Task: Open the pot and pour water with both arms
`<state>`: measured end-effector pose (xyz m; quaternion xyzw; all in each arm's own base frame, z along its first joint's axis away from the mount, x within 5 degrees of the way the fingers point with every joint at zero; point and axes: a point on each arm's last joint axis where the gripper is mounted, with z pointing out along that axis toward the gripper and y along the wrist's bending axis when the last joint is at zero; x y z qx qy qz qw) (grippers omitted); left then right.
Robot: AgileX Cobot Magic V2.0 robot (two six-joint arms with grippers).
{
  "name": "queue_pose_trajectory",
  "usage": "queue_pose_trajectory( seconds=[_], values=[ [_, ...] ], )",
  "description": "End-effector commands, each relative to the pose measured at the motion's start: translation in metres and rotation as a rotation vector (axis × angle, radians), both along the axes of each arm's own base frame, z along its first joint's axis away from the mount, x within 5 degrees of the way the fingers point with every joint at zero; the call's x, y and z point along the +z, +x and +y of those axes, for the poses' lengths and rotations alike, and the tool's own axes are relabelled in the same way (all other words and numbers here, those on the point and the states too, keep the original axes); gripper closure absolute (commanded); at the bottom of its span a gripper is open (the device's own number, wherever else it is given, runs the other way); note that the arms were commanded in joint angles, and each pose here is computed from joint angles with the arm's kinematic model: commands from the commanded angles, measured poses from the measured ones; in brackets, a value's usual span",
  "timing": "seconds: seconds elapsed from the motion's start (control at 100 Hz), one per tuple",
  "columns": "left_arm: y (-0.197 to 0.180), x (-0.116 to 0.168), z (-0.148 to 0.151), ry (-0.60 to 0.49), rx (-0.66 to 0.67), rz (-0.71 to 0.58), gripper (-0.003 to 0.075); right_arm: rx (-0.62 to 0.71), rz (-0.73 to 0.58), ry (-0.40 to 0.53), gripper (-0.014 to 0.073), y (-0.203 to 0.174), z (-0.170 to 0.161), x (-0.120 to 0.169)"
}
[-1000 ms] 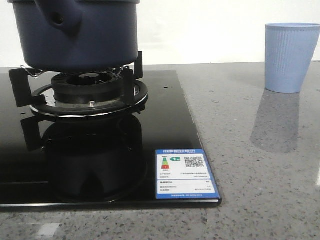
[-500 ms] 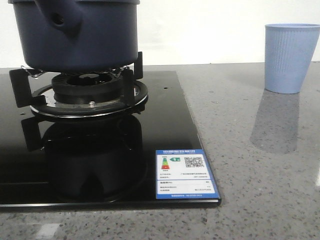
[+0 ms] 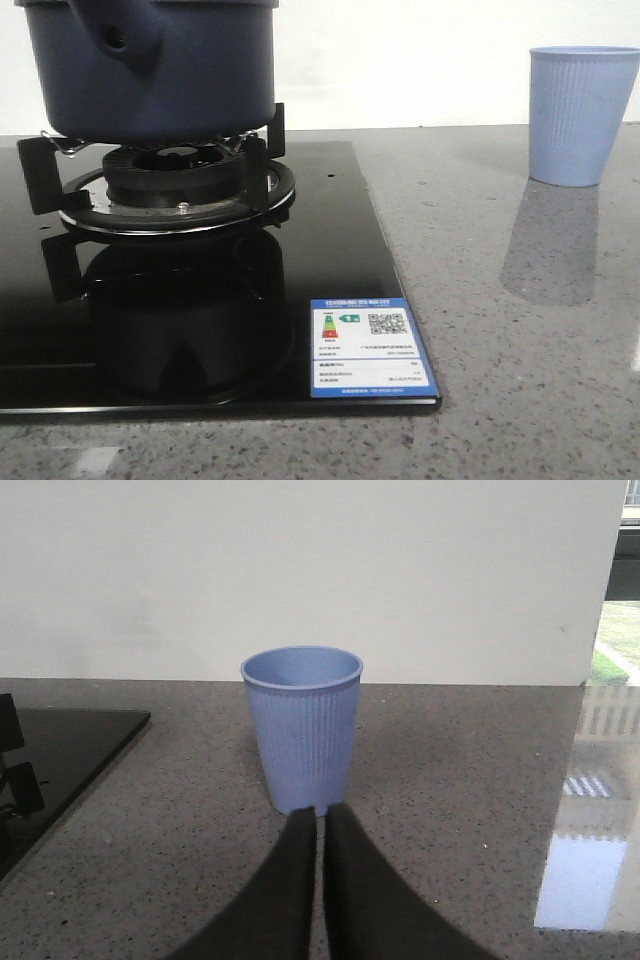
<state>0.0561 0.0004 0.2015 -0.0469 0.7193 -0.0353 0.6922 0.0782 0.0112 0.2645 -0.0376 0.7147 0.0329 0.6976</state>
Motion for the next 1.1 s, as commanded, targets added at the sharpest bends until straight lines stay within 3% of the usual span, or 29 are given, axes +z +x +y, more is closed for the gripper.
queue_pose_trajectory(
  seconds=[0.0,0.74,1.09],
  values=[
    [-0.0005,-0.0036,0.0006,-0.013,0.008,-0.065,0.0739,-0.024,-0.027,0.008,0.0632,0.0003,-0.0023,0.0083],
    [-0.0005,-0.0036,0.0006,-0.013,0.008,-0.065,0.0739,-0.024,-0.027,0.01,0.0632,0.0003,-0.0022,0.0084],
    [-0.0005,-0.0036,0.0006,-0.013,0.008,-0.065,0.0739,-0.036,-0.042,0.093,0.0632,0.0007,-0.0034,0.0104]
  ],
)
